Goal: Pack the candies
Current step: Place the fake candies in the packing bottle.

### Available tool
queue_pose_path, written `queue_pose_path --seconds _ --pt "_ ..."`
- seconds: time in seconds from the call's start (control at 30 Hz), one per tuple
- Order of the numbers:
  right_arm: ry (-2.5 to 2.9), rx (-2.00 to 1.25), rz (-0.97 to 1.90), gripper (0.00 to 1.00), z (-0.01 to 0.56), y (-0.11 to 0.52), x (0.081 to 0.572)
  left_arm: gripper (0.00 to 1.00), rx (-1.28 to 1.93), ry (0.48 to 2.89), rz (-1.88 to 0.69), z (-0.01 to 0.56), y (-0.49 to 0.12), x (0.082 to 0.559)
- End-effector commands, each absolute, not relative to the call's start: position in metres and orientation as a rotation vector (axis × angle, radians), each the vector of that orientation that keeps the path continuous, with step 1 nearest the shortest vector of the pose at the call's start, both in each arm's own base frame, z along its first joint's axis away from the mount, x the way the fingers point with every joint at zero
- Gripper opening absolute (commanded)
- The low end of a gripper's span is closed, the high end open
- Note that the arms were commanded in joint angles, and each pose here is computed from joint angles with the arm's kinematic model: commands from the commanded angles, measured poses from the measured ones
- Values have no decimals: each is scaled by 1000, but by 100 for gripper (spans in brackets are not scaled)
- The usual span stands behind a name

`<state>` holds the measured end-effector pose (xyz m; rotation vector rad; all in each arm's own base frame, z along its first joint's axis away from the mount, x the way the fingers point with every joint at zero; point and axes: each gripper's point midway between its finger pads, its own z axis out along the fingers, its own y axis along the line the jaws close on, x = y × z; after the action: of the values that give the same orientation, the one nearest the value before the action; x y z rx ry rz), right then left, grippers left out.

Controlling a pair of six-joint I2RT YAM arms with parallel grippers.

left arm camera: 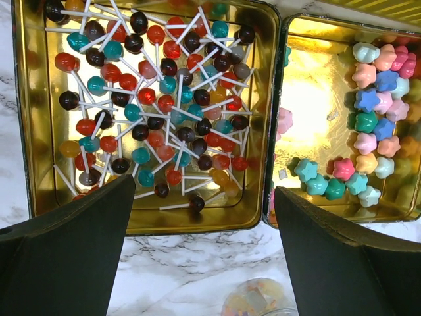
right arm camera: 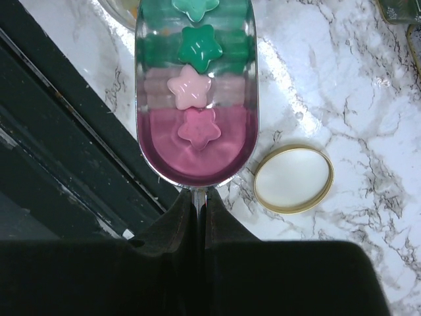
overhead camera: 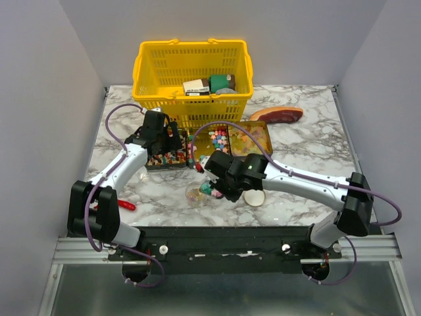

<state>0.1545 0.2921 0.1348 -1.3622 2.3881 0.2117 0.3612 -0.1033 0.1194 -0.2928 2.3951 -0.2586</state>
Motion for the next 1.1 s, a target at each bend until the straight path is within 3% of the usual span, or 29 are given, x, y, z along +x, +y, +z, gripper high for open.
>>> queue_pose_path --seconds 0.0,0.7,1.07 --pt "2415 -1482 189 1 136 294 140 99 -306 2392 -268 117 -102 365" --pt "2542 -1527 53 1 146 281 134 99 -311 2400 -279 113 -102 367" --pt "2608 -1112 220 1 189 295 160 99 -293 2400 -330 115 -108 367"
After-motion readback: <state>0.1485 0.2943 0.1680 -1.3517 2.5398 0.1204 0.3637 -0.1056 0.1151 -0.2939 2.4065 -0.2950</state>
